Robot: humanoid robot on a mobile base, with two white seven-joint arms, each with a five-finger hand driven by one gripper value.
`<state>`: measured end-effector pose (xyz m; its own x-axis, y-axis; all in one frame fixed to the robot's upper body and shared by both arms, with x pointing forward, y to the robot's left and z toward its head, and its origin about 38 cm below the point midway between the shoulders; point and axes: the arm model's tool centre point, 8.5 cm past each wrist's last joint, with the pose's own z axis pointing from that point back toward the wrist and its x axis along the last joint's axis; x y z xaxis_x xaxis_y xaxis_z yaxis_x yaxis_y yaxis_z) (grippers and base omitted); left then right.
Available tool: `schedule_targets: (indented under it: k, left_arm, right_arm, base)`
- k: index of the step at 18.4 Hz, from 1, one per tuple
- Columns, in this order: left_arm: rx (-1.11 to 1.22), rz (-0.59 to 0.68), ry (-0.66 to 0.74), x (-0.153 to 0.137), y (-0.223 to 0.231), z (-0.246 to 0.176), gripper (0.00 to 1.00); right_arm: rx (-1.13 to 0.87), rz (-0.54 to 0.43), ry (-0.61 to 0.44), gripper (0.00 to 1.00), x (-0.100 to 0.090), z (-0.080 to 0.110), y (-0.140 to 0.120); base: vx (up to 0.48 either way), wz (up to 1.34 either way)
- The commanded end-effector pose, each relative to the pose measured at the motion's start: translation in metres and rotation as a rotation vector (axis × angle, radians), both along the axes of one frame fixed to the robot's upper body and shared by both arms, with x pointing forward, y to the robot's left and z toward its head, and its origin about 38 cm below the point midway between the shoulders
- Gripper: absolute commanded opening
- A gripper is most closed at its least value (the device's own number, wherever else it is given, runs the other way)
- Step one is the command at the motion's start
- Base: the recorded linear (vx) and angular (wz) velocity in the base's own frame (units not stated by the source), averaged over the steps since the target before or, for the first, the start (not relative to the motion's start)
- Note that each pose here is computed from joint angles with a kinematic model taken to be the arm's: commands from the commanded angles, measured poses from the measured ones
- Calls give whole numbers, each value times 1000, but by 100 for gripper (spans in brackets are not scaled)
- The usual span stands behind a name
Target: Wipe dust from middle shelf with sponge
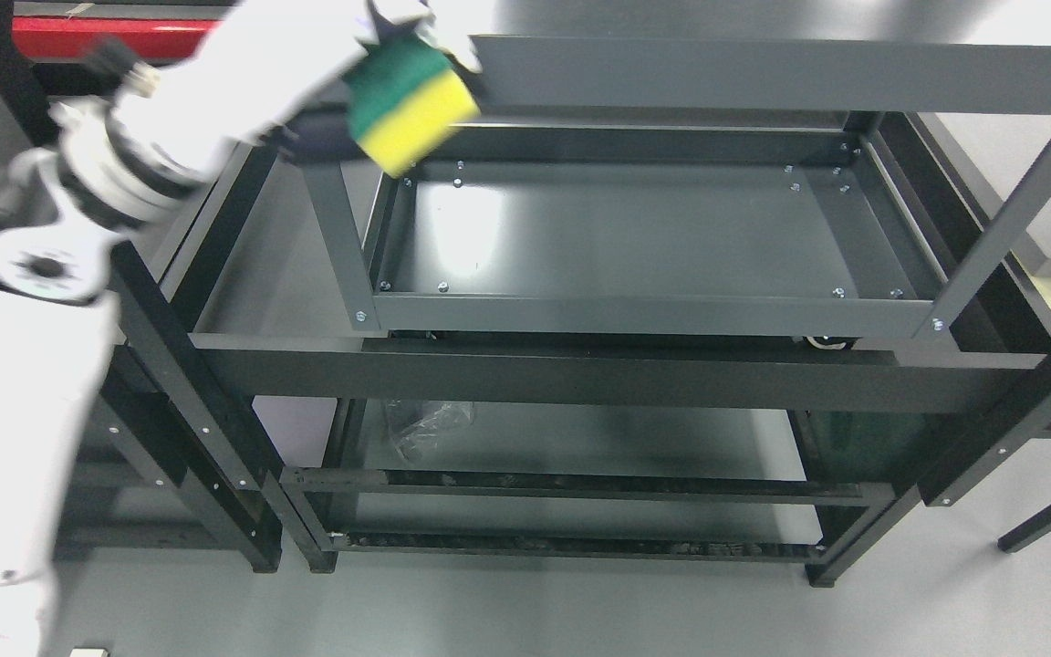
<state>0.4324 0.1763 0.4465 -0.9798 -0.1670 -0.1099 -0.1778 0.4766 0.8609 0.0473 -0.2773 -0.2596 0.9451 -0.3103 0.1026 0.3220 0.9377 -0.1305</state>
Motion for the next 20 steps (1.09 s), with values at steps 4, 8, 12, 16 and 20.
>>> schedule_targets:
  k: [4, 8, 12, 16, 20]
  left_arm:
    - [-1, -316, 529, -19, -181, -199, 6]
    - [-156, -162, 668, 5, -132, -241, 8]
    - [-402, -9, 697, 28, -60, -234, 9]
    - [-746, 195, 843, 34, -20, -213, 9]
    - [-834, 254, 885, 3, -20, -203, 7]
  right_arm:
    - [3, -5, 52, 100, -1, 1, -10]
    - [3, -5, 52, 100, -1, 1, -10]
    - [3, -5, 52, 100, -1, 1, -10]
    - [3, -5, 52, 100, -1, 1, -10]
    - [3, -5, 52, 100, -1, 1, -10]
  base:
    - [0, 0]
    - [0, 0]
    - [0, 0]
    - [0, 0]
    - [0, 0]
